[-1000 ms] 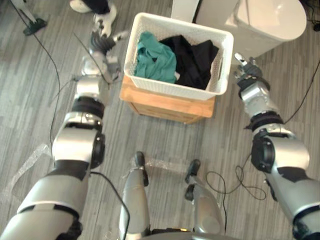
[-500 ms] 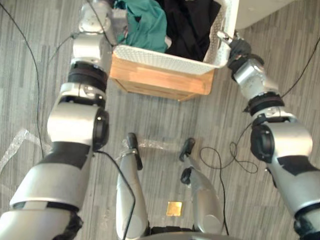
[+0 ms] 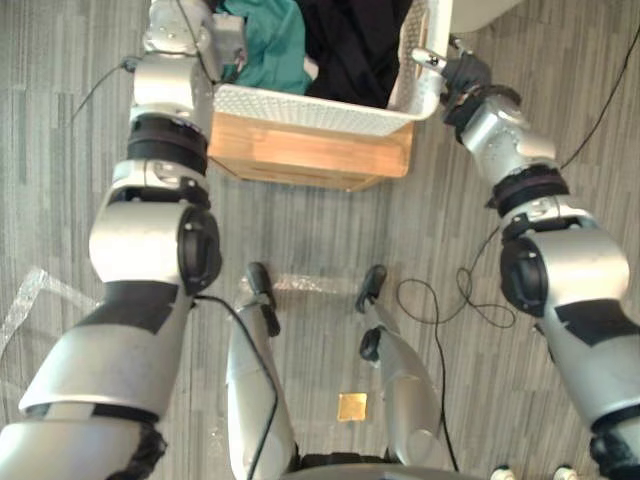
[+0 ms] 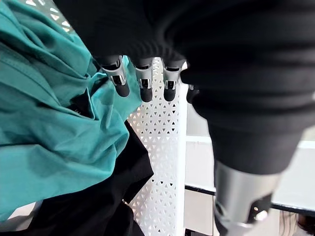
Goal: Pick up the laundry basket with both hands and put the clothes into the washing machine.
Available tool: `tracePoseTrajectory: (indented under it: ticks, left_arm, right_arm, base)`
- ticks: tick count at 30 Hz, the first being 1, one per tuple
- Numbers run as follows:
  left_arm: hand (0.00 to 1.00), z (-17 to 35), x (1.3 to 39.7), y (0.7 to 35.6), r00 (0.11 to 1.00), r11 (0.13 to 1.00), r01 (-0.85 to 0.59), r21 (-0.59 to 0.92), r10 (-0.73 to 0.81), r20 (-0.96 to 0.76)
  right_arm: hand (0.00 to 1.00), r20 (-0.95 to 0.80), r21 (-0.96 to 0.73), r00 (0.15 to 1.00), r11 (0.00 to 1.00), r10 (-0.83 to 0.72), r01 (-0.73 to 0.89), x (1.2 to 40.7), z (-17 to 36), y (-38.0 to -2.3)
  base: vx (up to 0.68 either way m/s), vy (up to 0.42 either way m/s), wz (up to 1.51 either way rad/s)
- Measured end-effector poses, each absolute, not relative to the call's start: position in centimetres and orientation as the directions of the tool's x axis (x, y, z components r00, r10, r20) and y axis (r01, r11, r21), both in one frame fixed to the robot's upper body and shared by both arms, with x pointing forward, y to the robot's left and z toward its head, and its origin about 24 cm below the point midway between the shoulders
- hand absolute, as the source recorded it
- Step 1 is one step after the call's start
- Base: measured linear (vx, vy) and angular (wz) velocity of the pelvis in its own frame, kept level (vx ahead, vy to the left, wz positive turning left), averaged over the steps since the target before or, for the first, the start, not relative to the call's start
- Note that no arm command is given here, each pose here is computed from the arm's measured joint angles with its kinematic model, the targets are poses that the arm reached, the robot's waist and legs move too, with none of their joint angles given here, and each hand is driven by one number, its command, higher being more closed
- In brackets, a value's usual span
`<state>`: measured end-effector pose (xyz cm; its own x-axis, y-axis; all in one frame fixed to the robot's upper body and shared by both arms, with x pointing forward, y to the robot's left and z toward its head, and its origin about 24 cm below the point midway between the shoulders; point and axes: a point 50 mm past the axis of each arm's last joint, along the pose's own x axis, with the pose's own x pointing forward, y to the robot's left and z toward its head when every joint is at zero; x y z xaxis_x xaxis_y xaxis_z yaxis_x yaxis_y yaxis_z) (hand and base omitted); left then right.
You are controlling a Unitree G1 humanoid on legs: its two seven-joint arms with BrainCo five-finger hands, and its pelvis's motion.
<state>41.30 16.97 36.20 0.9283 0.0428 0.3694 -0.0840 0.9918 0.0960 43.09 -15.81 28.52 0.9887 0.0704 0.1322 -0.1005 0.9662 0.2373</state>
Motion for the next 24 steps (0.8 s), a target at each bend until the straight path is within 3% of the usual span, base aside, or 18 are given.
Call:
tracePoseTrajectory:
  ticks: [2,6,7,24]
  left_arm:
    - [0.0,36.7,40.9,18.7,0.914,0.988,-0.153,0.002,0.141,0.38]
    - [0.0,37.7,40.3,19.5,0.886,0.982,-0.177,-0.062,0.186,0.424]
    - [0.0,38.0,39.9,20.8,0.872,0.971,-0.193,-0.142,0.236,0.429]
    - [0.0,38.4,39.1,23.7,0.852,0.949,-0.2,-0.244,0.291,0.435]
  right_arm:
    - [0.0,0.142,0.172,0.986,0.979,0.085,-0.109,43.0,29.2,-15.6]
    - [0.0,0.146,0.182,0.986,0.978,0.079,-0.105,43.0,29.3,-15.7]
    - [0.0,0.146,0.146,0.987,0.986,0.063,-0.084,43.0,29.4,-16.2]
    - [0.0,0.168,0.204,0.986,0.978,0.02,-0.055,42.7,30.0,-18.5]
  base:
    - [0.02,-0.072,-0.15]
    - [0.02,-0.018,-0.01]
    - [0.05,-0.026,0.05]
    - [0.01,-0.006,0.02]
